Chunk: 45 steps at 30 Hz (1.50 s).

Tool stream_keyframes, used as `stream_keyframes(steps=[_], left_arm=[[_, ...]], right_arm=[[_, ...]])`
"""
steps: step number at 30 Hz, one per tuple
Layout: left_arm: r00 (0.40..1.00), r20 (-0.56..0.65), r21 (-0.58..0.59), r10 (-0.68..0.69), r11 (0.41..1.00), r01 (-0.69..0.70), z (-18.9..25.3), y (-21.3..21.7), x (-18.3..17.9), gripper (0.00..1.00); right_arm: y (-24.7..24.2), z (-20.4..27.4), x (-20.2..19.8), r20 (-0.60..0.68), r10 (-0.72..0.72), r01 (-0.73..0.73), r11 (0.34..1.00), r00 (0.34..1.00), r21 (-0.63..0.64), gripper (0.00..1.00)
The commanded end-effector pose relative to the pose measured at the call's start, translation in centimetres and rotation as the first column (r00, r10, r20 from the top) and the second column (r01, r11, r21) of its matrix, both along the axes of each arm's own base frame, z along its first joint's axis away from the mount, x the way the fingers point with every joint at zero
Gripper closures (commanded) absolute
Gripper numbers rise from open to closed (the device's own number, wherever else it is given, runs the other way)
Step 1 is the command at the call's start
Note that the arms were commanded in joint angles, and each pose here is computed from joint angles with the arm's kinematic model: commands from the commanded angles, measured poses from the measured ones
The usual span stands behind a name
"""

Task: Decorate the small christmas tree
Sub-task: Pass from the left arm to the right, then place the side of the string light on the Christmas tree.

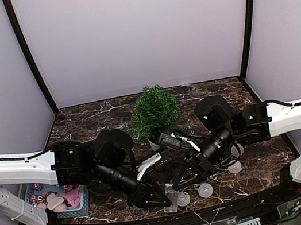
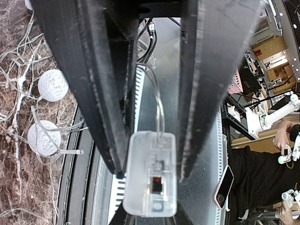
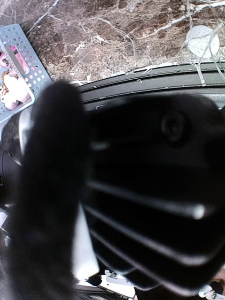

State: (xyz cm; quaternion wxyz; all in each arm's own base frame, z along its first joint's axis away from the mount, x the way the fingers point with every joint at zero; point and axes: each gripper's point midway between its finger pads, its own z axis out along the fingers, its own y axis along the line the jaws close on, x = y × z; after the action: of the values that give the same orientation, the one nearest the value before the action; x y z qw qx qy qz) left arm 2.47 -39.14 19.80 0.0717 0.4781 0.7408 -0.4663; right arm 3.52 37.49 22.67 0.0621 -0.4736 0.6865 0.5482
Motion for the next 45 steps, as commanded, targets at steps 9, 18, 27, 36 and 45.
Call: stream_keyframes(steps=[9, 18, 27, 36, 45], left_arm=[[0.998, 0.039, -0.038, 0.056, 0.998, -0.055, 1.2, -0.1, 1.2, 0.74], [0.948, 0.075, 0.001, 0.309, 0.951, -0.310, 0.6, 3.9, 6.6, 0.31], [0.760, 0.073, 0.005, 0.646, 0.762, -0.648, -0.2, 7.6, 14.7, 0.17], [0.612, 0.018, -0.113, 0.791, 0.610, -0.785, 0.5, 8.3, 20.1, 0.16], [0.572, 0.003, -0.157, 0.820, 0.565, -0.810, 1.1, 8.4, 23.6, 0.10]], right_arm=[[-0.2, 1.0, 0.8, 0.040, -0.080, 0.078, 0.995, 0.996, 0.054, 0.89], [-3.4, -0.6, 7.8, 0.106, -0.437, 0.437, 0.899, 0.893, 0.028, 0.94], [-9.8, -5.6, 15.3, 0.054, -0.805, 0.806, 0.592, 0.591, 0.014, 0.91], [-15.3, -7.4, 22.9, 0.053, -0.945, 0.945, 0.324, 0.321, 0.046, 0.90], [-14.6, -6.0, 28.9, -0.003, -0.955, 0.948, 0.296, 0.298, 0.114, 0.91]])
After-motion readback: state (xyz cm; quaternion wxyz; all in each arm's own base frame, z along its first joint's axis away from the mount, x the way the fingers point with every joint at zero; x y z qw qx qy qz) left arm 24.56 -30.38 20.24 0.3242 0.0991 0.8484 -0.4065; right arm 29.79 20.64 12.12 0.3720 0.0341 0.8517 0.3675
